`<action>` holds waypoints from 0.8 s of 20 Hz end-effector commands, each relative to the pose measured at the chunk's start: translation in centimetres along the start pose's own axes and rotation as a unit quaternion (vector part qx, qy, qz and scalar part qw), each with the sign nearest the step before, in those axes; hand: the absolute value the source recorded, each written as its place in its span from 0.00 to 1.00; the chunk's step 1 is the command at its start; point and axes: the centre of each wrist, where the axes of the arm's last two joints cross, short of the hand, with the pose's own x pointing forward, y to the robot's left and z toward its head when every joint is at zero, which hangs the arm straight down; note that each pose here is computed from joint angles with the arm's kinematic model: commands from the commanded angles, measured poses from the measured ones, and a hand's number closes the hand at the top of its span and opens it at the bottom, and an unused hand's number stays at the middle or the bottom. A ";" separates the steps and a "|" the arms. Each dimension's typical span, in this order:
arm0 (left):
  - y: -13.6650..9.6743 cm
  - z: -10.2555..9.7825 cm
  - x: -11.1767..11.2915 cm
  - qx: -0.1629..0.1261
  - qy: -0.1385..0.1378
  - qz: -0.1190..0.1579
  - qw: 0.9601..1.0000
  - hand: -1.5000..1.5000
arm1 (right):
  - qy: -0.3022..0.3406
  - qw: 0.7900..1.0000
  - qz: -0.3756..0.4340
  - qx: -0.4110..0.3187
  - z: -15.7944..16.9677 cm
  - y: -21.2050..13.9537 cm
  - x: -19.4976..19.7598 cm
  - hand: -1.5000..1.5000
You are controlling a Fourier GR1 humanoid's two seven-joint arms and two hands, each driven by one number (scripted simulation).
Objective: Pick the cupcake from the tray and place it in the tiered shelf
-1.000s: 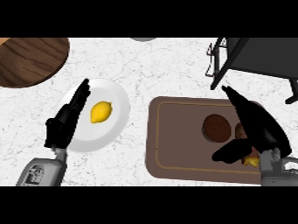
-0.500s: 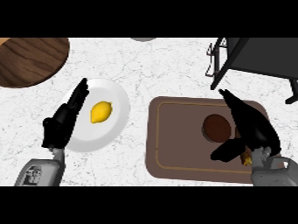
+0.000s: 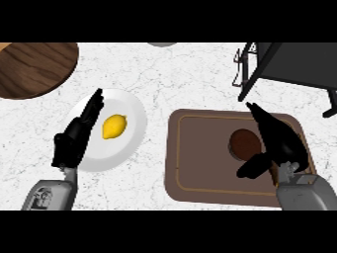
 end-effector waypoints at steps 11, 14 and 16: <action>-1.0 -0.9 0.1 -0.002 -0.001 -0.001 1.000 0.50 | -0.002 1.000 0.001 0.021 -1.1 1.7 -1.3 0.00; 1.3 1.0 -0.4 0.001 -0.001 0.003 1.000 0.50 | -0.009 0.999 0.007 0.034 -1.6 3.3 -2.0 1.00; 0.2 -1.0 0.9 -0.001 0.006 -0.001 1.000 0.50 | -0.011 0.997 0.057 0.055 -0.6 3.4 -1.5 1.00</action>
